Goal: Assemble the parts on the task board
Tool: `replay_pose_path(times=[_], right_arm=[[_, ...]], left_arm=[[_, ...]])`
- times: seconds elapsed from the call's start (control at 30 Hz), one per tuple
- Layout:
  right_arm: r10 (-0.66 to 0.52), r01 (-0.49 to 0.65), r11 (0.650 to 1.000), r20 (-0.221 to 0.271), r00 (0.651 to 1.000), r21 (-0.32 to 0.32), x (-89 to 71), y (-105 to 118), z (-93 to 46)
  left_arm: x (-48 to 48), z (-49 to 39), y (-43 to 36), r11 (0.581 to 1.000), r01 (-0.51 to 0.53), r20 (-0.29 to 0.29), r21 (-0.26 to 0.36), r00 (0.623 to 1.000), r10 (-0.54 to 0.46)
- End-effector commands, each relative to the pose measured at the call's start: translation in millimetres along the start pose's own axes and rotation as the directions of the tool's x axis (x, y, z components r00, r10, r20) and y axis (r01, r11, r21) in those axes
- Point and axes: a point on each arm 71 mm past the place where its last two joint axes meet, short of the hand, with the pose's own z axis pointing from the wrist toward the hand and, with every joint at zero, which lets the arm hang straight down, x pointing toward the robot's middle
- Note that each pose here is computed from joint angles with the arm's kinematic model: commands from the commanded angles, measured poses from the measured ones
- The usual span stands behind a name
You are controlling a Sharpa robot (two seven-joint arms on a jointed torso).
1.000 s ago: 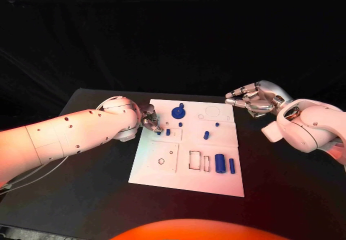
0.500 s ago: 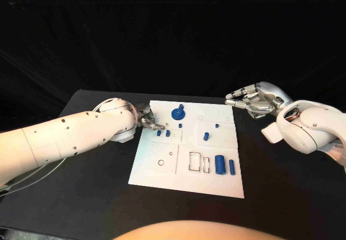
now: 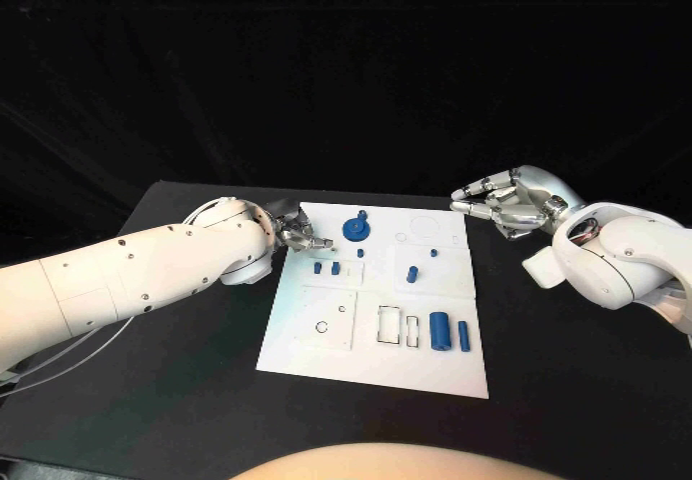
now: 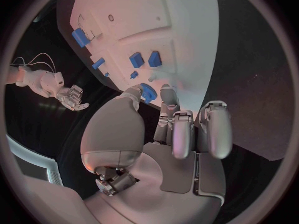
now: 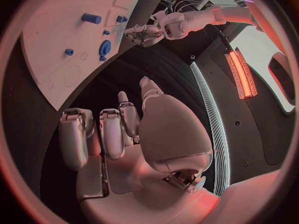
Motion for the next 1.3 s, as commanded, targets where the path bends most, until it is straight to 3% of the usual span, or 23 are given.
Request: replay_pose_path(times=[0.03,0.2,0.37,0.53,0.73,1.3], right_arm=[[0.0,0.0,1.0,0.002,1.0,-0.008,-0.2,0.2,-0.1],[0.0,0.0,1.0,0.002,1.0,-0.008,0.2,0.1,0.2],[0.001,-0.001,1.0,-0.001,1.0,-0.01,1.4,0.2,0.7],[0.002,-0.002,1.0,-0.004,1.0,-0.01,2.3,0.2,0.7],[0.002,-0.002,1.0,-0.006,1.0,-0.01,2.7,-0.2,0.6],[0.003,-0.003,1.0,-0.011,1.0,-0.012,4.6,0.6,1.5]], left_arm=[[-4.7,-0.7,-13.4,0.981,0.11,0.049,0.161,0.992,-0.12],[-2.9,-3.9,-34.5,0.939,0.036,0.099,0.341,0.992,-0.074],[4.7,-4.7,-51.4,0.899,-0.118,0.148,0.423,0.987,0.06],[15.5,1.2,-60.0,0.869,-0.23,0.161,0.437,0.971,0.176],[25.6,8.6,-63.8,0.857,-0.282,0.152,0.432,0.959,0.239],[35.2,19.9,-74.7,0.847,-0.329,0.137,0.418,0.944,0.299]])
